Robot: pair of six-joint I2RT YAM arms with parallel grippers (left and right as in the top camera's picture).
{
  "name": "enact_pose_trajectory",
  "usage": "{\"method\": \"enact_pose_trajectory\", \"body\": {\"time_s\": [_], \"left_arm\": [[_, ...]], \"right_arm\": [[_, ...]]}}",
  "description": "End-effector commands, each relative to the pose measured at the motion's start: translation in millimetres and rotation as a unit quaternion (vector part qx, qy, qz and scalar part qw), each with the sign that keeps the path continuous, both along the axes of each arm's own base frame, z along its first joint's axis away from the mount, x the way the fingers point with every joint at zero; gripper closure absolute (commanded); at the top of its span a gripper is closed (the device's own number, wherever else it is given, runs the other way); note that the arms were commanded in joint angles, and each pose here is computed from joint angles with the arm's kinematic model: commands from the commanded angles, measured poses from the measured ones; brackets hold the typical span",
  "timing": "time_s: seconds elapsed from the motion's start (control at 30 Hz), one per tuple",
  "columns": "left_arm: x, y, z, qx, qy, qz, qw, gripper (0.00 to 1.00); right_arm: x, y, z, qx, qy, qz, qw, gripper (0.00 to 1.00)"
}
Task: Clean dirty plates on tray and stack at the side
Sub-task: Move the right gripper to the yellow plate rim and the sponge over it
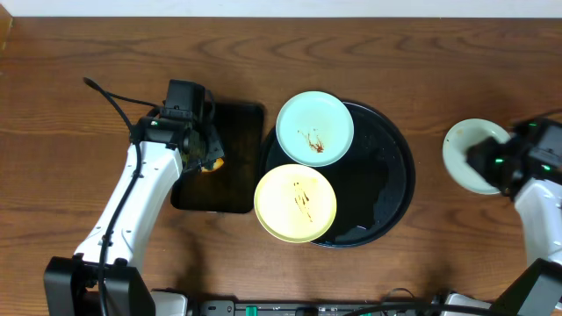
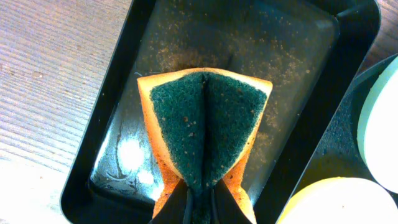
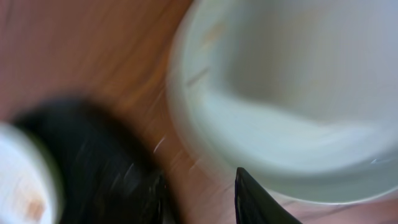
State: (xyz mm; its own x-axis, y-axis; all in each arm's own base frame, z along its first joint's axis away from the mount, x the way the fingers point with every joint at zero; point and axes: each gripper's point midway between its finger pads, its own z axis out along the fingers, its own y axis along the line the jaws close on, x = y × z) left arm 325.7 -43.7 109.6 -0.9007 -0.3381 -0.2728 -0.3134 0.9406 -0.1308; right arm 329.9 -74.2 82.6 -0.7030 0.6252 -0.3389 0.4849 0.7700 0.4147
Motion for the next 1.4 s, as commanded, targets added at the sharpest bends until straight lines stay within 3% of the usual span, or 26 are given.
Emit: {"method": "enact_pose_trajectory", "body": {"time_s": [0.0, 0.3, 0.73, 0.8, 0.97, 1.37], "left_arm": [[-1, 3, 2, 0.007, -0.003, -0.004, 1.0, 0.92], [-1, 3, 2, 0.007, -0.003, -0.004, 1.0, 0.92], [-1, 3, 2, 0.007, -0.003, -0.004, 1.0, 0.92], [-1, 3, 2, 0.007, -0.003, -0.004, 1.0, 0.92], [-2, 1, 2, 0.0, -0.002, -0.007, 1.0, 0.92], [-8, -61, 10, -0.117, -0.001, -0.099, 0.988, 0.92]], "right_arm": [[-2, 58, 8, 0.039, -0.002, 0.108, 0.993, 0.65], [-46, 174, -10, 0.03, 0.069, 0.31, 0.948, 0.64], [-85, 249, -59, 0.042, 0.16, 0.387, 0.907, 0.61], [-85, 253, -68, 0.042, 0.169, 0.388, 0.905, 0.67], [-85, 247, -82, 0.025, 0.187, 0.371, 0.909, 0.99], [-51, 203, -62, -0.08, 0.136, 0.308, 0.938, 0.99]]}}
